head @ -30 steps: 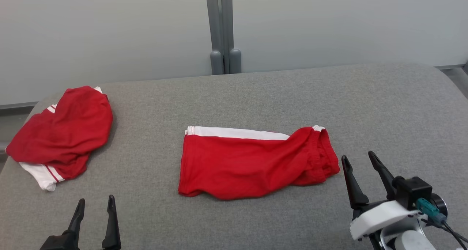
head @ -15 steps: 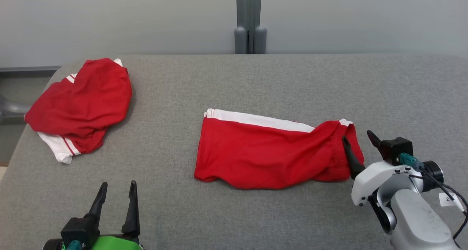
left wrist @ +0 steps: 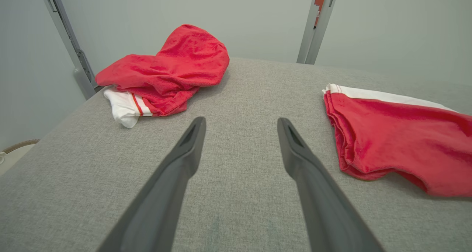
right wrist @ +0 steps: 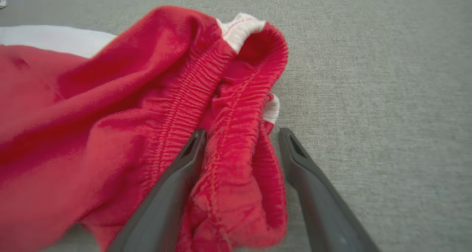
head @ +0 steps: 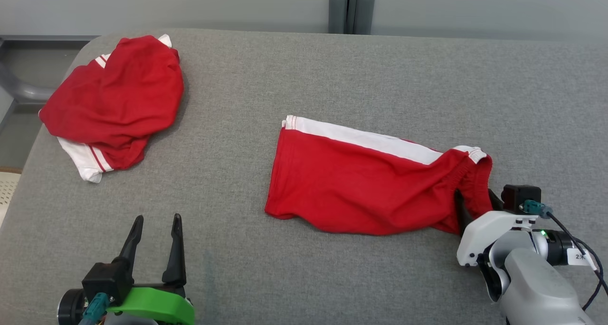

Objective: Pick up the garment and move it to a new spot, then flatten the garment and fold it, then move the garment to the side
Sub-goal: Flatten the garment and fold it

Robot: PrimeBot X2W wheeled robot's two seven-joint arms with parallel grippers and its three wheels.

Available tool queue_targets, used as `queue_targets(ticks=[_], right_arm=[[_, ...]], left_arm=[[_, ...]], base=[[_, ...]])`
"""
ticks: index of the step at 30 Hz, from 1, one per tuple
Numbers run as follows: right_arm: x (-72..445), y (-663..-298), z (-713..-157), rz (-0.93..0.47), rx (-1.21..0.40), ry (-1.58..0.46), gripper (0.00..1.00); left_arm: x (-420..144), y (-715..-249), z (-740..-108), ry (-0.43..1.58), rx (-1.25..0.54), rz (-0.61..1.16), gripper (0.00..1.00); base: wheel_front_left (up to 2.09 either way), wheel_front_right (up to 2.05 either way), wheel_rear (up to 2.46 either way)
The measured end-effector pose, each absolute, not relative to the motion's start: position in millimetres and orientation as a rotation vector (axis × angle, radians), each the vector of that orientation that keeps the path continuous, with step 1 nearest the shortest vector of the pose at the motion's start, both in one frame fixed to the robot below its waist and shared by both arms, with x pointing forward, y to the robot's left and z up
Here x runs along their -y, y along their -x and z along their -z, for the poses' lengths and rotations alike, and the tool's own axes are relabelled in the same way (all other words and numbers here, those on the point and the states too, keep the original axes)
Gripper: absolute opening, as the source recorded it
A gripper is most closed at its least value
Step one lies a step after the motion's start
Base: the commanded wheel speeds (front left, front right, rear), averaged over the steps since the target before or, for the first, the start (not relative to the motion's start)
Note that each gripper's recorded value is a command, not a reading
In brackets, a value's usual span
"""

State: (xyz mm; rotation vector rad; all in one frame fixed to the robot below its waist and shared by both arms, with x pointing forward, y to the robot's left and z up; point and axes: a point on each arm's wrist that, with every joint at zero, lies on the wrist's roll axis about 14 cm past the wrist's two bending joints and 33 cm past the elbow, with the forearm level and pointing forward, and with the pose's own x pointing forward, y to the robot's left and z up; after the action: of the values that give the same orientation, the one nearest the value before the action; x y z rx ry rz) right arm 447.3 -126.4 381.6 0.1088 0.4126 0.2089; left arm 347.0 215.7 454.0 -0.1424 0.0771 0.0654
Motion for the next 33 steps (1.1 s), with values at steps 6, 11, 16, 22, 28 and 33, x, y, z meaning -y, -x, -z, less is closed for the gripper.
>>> queue_targets(ticks=[6,11,16,22,28,33], right_arm=[[114,-448,-376,-0.211,-0.442,-0.170,0.00],[114,-450,-378,-0.217,-0.440,-0.177,0.00],[154,-446,-384,-0.161,-0.425,-0.133,0.00],[236,-435,-403,-0.024,-0.380,-0.069,0.00],[263,-427,-424,0.008,-0.324,-0.056,0.00],[247,-425,-439,-0.028,-0.278,-0.099,0.00]], left_arm=[[-212,-349,-453,0.147,-0.079,-0.058,1.00],[-211,-349,-454,0.150,-0.078,-0.057,1.00],[-211,-342,-455,0.155,-0.075,-0.061,1.00],[-203,-340,-459,0.162,-0.058,-0.036,1.00],[-191,-341,-460,0.169,-0.055,0.001,1.00],[-181,-342,-462,0.174,-0.050,0.032,1.00]], base=[[0.00,0.00,0.00],[0.00,0.00,0.00],[0.00,0.00,0.00],[0.00,0.00,0.00],[0.00,0.00,0.00],[0.00,0.00,0.00]])
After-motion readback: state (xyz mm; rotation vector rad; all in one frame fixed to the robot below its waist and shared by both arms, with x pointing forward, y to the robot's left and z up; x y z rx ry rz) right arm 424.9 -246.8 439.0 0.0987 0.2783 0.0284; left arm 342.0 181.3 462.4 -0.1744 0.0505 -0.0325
